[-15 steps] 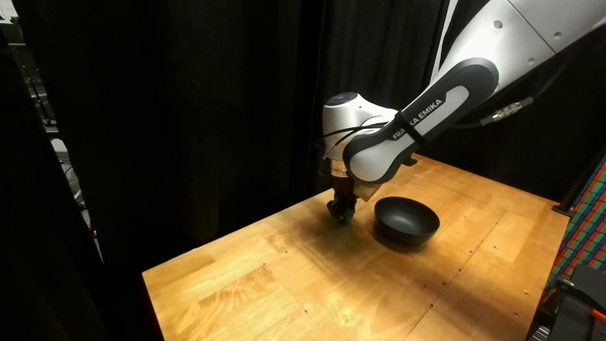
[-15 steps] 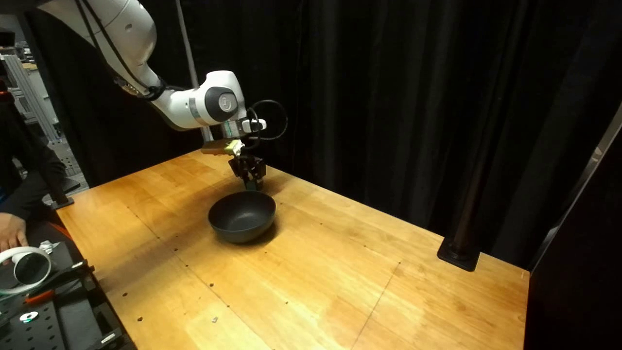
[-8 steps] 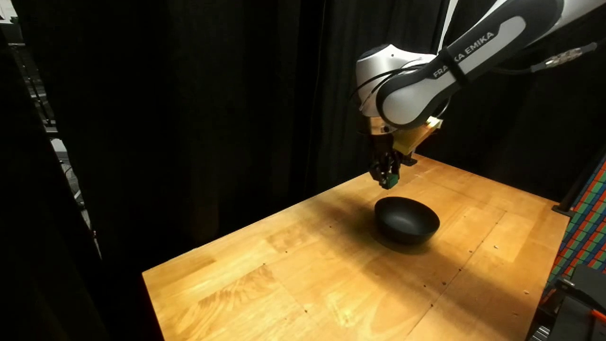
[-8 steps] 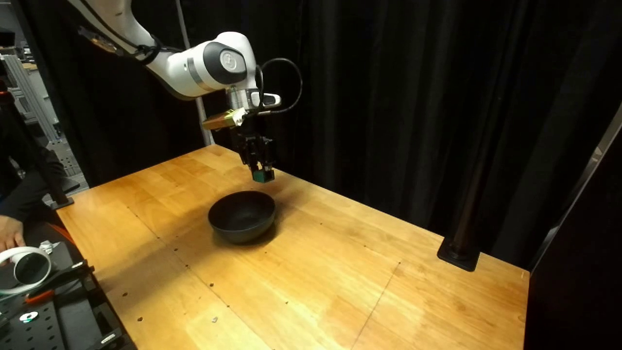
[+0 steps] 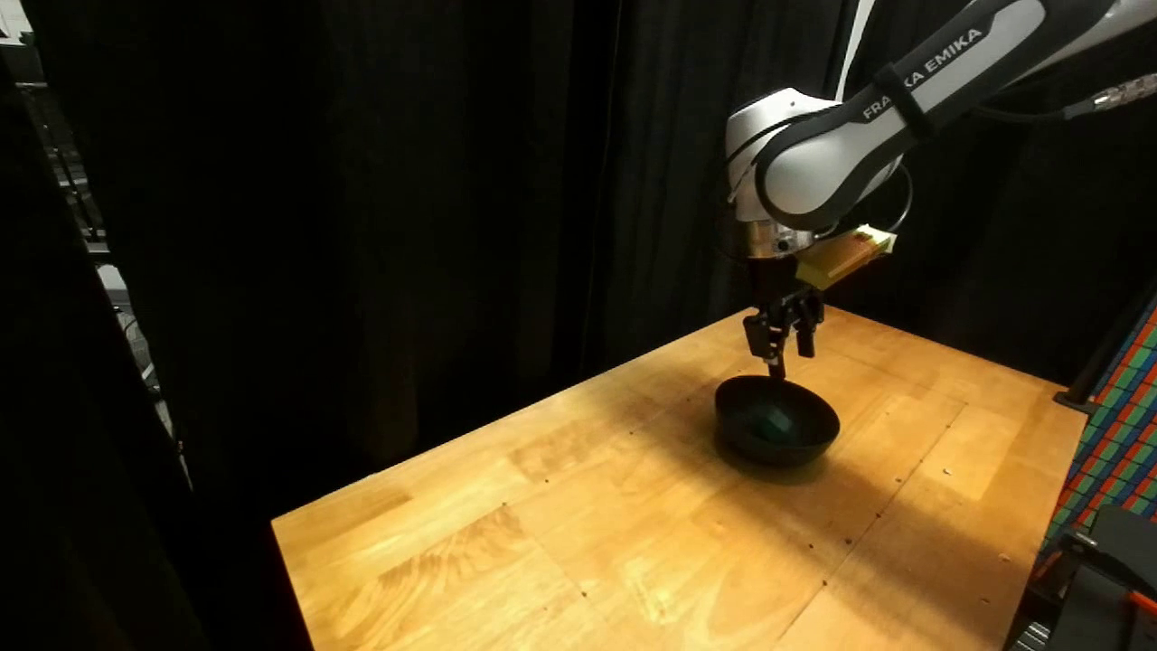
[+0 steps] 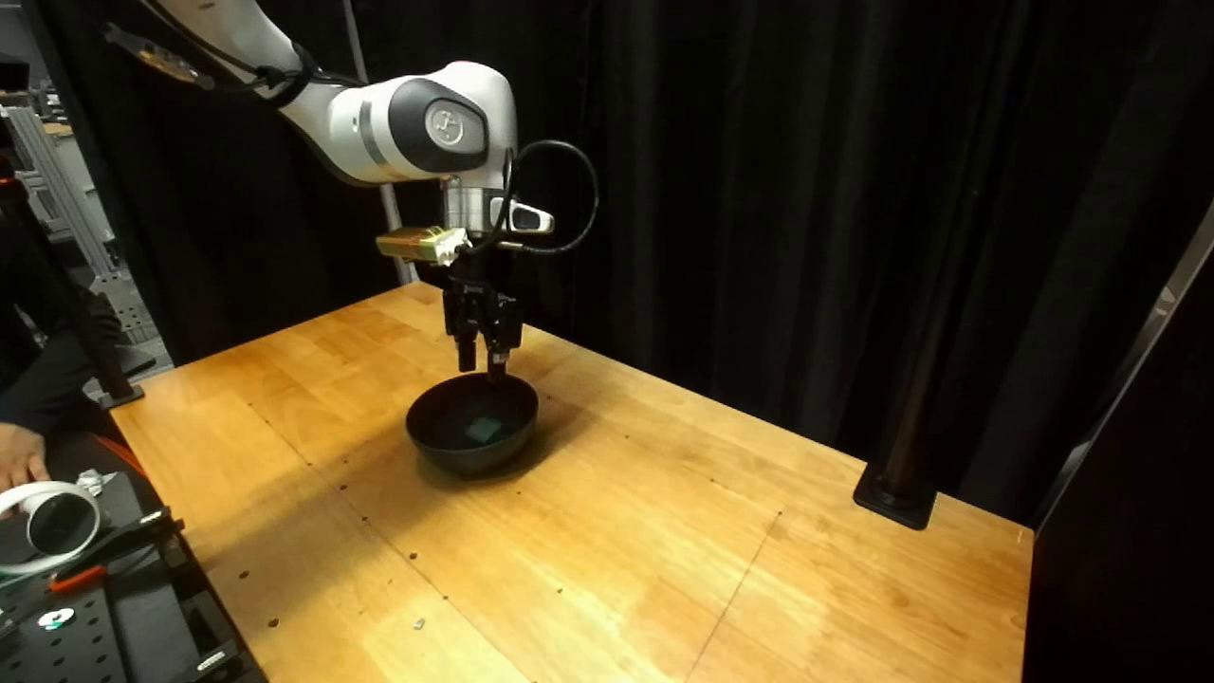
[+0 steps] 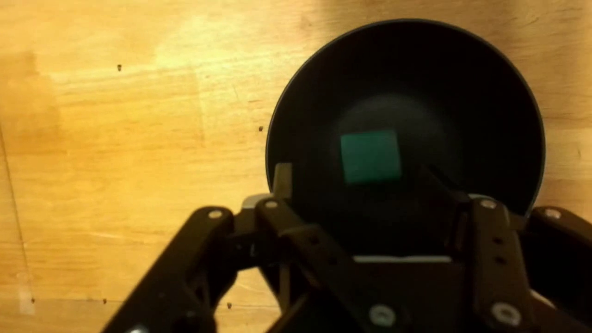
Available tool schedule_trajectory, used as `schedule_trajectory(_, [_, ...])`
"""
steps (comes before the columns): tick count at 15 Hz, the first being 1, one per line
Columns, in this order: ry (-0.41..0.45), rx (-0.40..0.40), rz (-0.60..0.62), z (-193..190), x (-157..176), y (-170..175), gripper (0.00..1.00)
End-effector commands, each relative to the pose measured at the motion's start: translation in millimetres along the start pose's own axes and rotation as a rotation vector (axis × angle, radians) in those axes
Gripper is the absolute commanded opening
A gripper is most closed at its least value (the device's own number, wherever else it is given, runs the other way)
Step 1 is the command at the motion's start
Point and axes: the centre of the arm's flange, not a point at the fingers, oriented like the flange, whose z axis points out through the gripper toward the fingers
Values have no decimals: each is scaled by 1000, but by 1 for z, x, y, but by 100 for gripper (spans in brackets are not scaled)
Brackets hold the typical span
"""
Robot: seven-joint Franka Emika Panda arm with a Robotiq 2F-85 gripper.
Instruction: Put the block in the bowl
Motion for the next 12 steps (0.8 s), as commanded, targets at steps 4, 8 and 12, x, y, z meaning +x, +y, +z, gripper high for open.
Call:
schedule_trajectory(4, [9,85,-24,-52,-63,43,100])
schedule_trajectory(8, [66,148,-84,-105,-113,71,100])
schedule_trajectory(12, [109,194,-81,-120,-110,75,100])
